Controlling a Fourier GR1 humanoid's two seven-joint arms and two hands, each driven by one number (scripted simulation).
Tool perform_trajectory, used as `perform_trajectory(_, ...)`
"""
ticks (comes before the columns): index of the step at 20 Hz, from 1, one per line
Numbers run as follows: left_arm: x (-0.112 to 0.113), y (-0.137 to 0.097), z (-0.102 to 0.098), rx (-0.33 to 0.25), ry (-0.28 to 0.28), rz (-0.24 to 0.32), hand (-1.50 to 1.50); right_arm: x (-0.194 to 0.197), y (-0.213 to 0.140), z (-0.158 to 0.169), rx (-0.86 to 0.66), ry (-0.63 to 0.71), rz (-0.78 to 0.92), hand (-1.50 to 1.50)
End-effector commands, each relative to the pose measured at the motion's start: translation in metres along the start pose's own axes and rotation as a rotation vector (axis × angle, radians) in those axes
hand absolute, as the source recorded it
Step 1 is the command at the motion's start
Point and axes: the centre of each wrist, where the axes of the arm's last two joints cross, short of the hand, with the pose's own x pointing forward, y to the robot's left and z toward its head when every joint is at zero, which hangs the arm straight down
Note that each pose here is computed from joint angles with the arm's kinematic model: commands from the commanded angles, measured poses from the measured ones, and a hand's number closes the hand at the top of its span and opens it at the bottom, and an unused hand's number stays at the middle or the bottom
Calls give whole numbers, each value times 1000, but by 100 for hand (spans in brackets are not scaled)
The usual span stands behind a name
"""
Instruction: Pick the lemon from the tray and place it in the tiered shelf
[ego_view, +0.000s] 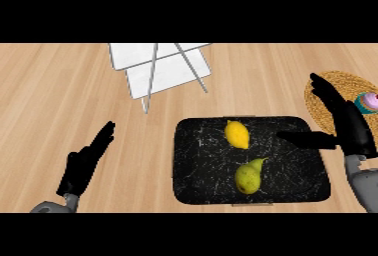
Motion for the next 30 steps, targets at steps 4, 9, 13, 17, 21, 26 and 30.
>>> perform_trajectory(4, 5, 2, 0, 9, 13, -5, 0, 73, 27, 21, 276, 77, 145, -150)
perform_trajectory(9, 0, 1, -1, -13, 20, -1, 0, 85, 16, 8, 224, 192, 663, -150)
perform_trajectory(13, 11, -6, -7, -36, 1, -24, 0, 117, 48, 2, 144, 269, 887, -150)
perform_trajectory(17, 0, -17, 3, -27, -13, -14, 0, 143, 95, 0, 170, 296, 976, -150)
perform_trajectory(21, 7, -10, -6, -24, -2, -16, 0, 163, 143, -9, 244, 338, 942, -150)
perform_trajectory(26, 26, 10, -7, -9, 9, -10, 0, 149, 172, -6, 311, 446, 947, -150)
perform_trajectory(30, 16, 0, -12, 11, 9, 1, 0, 141, 171, -21, 304, 495, 978, -150)
